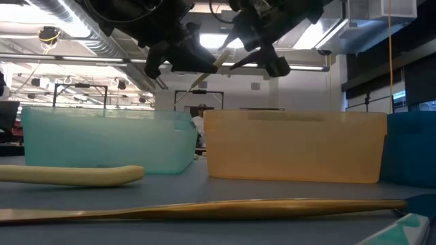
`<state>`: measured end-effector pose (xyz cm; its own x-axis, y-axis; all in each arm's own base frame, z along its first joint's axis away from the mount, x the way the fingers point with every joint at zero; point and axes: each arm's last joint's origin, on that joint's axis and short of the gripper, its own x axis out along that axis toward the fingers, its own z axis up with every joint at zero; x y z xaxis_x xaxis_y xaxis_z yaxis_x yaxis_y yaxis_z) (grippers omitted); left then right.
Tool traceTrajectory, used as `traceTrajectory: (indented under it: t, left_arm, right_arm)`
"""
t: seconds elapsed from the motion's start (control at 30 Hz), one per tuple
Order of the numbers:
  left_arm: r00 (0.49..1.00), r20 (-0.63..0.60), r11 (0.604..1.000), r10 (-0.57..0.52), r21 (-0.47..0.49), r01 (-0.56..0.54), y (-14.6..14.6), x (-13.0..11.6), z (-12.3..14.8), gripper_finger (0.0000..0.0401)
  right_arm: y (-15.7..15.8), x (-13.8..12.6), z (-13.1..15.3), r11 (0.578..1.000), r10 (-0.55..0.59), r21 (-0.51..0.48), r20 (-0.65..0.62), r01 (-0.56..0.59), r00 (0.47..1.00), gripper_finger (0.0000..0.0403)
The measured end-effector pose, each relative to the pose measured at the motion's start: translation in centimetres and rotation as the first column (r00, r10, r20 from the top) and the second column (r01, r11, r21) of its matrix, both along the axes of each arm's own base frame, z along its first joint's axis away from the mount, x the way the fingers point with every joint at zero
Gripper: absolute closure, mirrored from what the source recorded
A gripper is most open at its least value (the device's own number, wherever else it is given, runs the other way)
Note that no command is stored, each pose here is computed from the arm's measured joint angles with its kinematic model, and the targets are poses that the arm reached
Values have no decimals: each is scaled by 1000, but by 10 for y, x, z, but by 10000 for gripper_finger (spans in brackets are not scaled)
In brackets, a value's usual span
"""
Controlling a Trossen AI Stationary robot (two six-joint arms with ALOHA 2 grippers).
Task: Sort silverware by color (type)
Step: Put the yellow knife into the blue bin
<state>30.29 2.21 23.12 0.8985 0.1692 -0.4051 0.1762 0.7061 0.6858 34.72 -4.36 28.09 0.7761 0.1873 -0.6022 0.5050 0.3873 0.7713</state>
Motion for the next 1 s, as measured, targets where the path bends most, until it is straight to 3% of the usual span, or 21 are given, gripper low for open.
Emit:
traceTrajectory:
  t: [1.0]
  left_arm:
    - [1000,1,1000,4,1,-4,0,0,0,323]
  right_arm:
    - [19,8,-1,994,-13,-105,33,17,999,230]
